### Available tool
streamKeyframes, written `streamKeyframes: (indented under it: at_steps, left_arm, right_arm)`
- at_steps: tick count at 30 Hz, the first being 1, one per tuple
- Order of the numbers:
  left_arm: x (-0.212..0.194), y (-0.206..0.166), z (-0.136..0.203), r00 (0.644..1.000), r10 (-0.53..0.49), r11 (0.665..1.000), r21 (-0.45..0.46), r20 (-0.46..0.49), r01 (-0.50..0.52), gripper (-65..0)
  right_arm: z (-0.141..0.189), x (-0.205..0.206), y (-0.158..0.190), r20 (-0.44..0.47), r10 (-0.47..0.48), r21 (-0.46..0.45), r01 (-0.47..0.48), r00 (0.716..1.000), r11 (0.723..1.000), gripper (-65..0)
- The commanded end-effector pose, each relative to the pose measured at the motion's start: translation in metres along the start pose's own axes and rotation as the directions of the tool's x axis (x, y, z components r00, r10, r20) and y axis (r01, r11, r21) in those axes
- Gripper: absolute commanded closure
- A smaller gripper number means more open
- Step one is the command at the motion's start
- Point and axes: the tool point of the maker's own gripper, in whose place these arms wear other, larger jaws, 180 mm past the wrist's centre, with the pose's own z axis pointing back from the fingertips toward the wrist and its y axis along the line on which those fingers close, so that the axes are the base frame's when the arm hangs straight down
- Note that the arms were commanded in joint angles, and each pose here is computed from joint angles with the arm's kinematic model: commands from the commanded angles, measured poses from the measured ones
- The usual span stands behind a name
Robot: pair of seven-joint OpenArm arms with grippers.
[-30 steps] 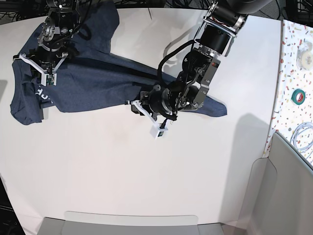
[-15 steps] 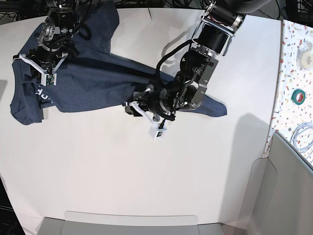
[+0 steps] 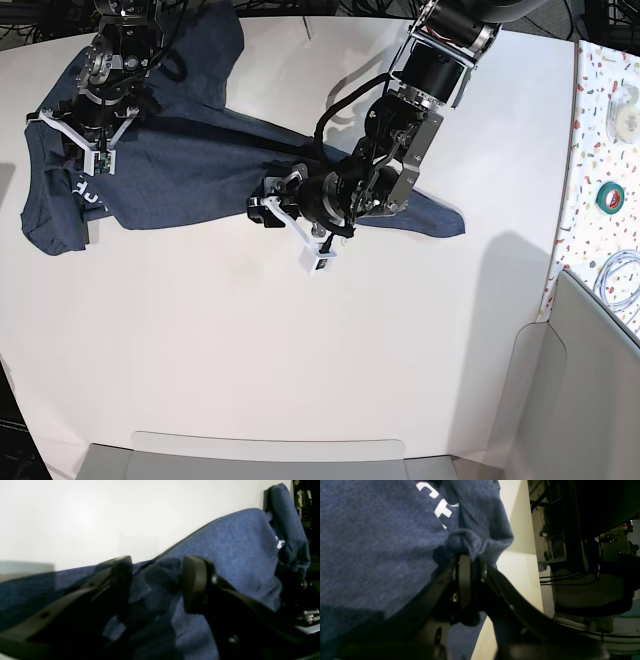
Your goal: Layout the t-shirt on the table in an organized manner, then fold the t-shirt properly
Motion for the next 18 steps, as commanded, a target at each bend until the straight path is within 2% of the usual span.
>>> streamKeyframes:
  at_steps: [1, 5, 12, 18]
  left_arm:
    - [0.015, -0.012, 0.003, 0.999, -0.022, 0.999, -0.029, 0.035, 0.023, -21.6]
    - [0.016, -0.010, 0.004, 0.999, -0.015, 0.999, -0.028, 0.043, 0.017, -0.4]
    - [0.018, -0.008, 0.004, 0.999, -0.006, 1.000, -0.023, 0.049, 0.007, 0.0]
    - [0.042, 0.006, 0.017, 0.986, 0.099, 0.995, -0.035, 0.132, -0.095, 0.0]
  right_arm:
    - [0.000, 0.009, -0.010, 0.036, 0.001, -0.034, 0.000, 0.999, 0.999, 0.0]
    - [0.000, 0.009, -0.010, 0.036, 0.001, -0.034, 0.000, 0.999, 0.999, 0.0]
    - [0.000, 0.008, -0.010, 0.035, 0.002, -0.034, -0.001, 0.999, 0.999, 0.0]
    - [0.000, 0.008, -0.010, 0.035, 0.002, -0.034, -0.001, 0.999, 0.999, 0.0]
